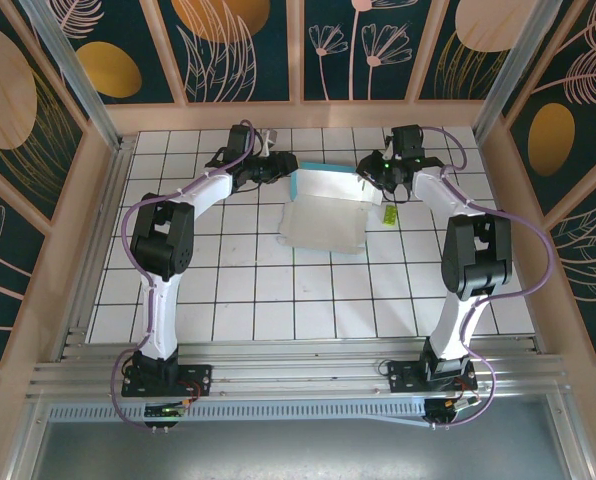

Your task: Fold the paper box

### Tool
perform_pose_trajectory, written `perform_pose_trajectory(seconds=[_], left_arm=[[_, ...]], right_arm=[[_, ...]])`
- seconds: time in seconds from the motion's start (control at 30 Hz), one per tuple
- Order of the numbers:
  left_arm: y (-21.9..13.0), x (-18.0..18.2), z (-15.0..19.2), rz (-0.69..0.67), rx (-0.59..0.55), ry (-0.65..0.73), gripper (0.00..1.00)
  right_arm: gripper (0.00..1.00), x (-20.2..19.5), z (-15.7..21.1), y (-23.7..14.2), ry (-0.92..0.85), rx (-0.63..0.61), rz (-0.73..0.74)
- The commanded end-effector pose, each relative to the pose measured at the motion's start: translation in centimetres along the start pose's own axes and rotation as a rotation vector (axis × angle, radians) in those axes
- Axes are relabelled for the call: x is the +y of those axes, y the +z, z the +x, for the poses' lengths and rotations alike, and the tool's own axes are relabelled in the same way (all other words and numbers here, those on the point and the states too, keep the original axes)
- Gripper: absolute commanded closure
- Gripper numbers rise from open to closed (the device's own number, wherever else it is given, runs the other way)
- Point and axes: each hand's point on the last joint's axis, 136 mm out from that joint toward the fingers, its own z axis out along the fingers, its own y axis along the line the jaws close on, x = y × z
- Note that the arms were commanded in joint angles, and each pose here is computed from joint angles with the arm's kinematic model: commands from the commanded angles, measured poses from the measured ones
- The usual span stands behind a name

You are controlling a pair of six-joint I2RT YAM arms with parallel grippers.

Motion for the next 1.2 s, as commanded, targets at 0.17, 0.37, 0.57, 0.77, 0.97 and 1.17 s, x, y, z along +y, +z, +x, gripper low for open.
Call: perform_pose_trajectory(seconds=[0.17, 0.37, 0.57, 0.77, 0.97, 1.17], left_arm=[[0.4, 1.2, 2.9, -0.016, 0.073, -0.015, 0.61], [-0.1, 0.5, 2.1, -0.018, 0.047, 0.01, 0.61], [-0.3, 0.2, 1.8, -0.018, 0.037, 0.025, 0.61], [-0.4, 0.1, 2.0, -0.021, 0.042, 0.04, 0.61], [-0.2, 0.5, 2.2, -0.031, 0.048, 0.035, 0.61], [0.0, 0.4, 2.3, -0.028, 0.051, 0.033, 0.61]], right_arm=[[0.68, 0.4, -0.5, -1.7, -0.031, -0.063, 0.013], [0.56, 1.2, -0.9, -5.3, -0.032, -0.129, -0.027], [0.52, -2.5, 1.3, -8.0, 0.018, -0.193, 0.001], [0.53, -5.4, 4.9, -6.2, 0.078, -0.145, -0.028], [0.54, -5.6, 5.1, -3.2, 0.059, -0.183, -0.039], [0.54, -7.3, 3.8, -1.2, 0.09, -0.284, 0.02]])
